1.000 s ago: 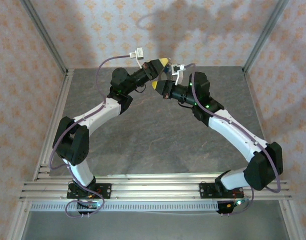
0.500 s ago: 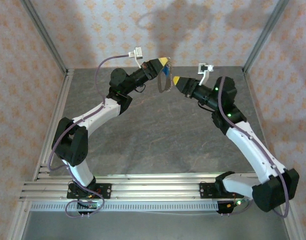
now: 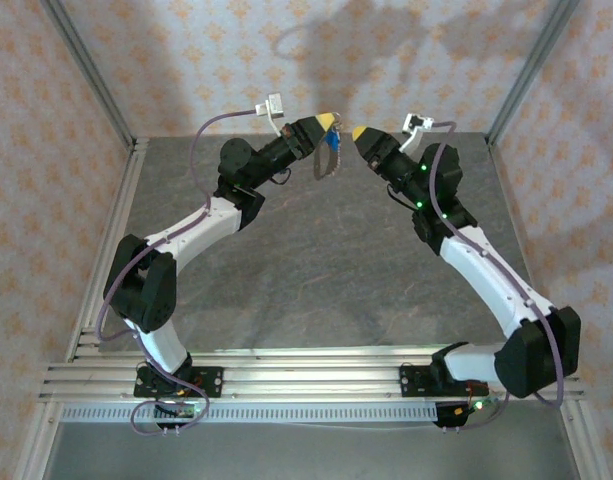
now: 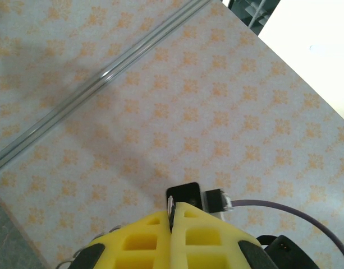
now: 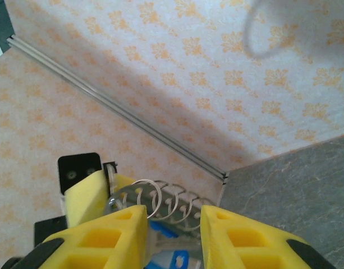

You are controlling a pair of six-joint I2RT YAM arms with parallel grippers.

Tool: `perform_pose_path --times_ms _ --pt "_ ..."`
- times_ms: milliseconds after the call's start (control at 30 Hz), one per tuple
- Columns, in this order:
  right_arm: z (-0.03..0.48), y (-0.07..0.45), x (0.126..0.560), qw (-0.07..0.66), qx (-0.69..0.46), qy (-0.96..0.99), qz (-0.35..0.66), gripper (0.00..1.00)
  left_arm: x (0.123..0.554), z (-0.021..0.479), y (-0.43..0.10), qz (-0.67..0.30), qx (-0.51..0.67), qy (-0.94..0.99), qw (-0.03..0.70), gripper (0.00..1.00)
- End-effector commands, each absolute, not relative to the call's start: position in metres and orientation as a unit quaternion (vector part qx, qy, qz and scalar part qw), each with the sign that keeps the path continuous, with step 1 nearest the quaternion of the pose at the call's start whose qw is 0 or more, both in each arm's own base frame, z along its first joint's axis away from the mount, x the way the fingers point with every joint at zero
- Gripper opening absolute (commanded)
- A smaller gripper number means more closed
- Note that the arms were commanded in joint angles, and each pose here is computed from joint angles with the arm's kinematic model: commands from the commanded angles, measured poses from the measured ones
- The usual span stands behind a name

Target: Put the keys on the keyring

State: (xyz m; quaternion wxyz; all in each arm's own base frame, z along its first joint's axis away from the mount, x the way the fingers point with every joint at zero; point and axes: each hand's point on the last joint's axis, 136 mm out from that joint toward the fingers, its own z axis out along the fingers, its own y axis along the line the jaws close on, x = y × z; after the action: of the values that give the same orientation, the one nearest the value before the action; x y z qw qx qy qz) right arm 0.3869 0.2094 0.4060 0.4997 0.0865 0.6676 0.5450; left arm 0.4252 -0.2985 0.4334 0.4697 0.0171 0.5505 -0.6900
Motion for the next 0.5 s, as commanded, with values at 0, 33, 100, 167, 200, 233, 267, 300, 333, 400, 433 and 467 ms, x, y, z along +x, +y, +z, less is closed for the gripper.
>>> perform_pose_path --times_ms 0,33,100,167,200,233,267,300,333,400,433,467 --pt "0.463 0.207 0.380 0.528 0.086 0.597 0.598 0.30 0.405 0.466 -0.289 -0.703 0.033 0.510 0.495 0.00" --pt "0.464 0.208 0.380 0.527 0.085 0.595 0.601 0.30 0.405 0.466 -0.289 -0.703 0.033 0.510 0.495 0.00" --pt "0.465 0.212 0.378 0.526 0.083 0.593 0.604 0.30 0.405 0.466 -0.290 -0.703 0.034 0.510 0.494 0.00" --pt "0.467 0.214 0.375 0.528 0.080 0.592 0.604 0.30 0.406 0.466 -0.290 -0.703 0.033 0.510 0.494 0.00" --pt "0.468 0.214 0.373 0.529 0.079 0.590 0.604 0.30 0.405 0.466 -0.290 -0.703 0.033 0.510 0.494 0.00" --pt "0.469 0.215 0.372 0.531 0.077 0.589 0.604 0.30 0.405 0.466 -0.290 -0.703 0.034 0.510 0.494 0.00" --pt "0.471 0.216 0.369 0.532 0.076 0.587 0.605 0.30 0.405 0.466 -0.290 -0.703 0.034 0.510 0.494 0.00" --pt "0.472 0.216 0.368 0.533 0.074 0.586 0.605 0.30 0.405 0.466 -0.290 -0.703 0.034 0.510 0.494 0.00" --pt "0.474 0.219 0.367 0.532 0.072 0.586 0.607 0.30 0.404 0.467 -0.289 -0.704 0.034 0.509 0.494 0.00" --pt "0.476 0.222 0.365 0.532 0.068 0.585 0.609 0.30 0.404 0.467 -0.289 -0.704 0.035 0.509 0.494 0.00" --pt "0.477 0.224 0.364 0.531 0.065 0.584 0.610 0.29 0.405 0.466 -0.290 -0.704 0.034 0.510 0.494 0.00" --pt "0.478 0.226 0.362 0.530 0.063 0.584 0.611 0.29 0.404 0.467 -0.289 -0.704 0.034 0.509 0.494 0.00"
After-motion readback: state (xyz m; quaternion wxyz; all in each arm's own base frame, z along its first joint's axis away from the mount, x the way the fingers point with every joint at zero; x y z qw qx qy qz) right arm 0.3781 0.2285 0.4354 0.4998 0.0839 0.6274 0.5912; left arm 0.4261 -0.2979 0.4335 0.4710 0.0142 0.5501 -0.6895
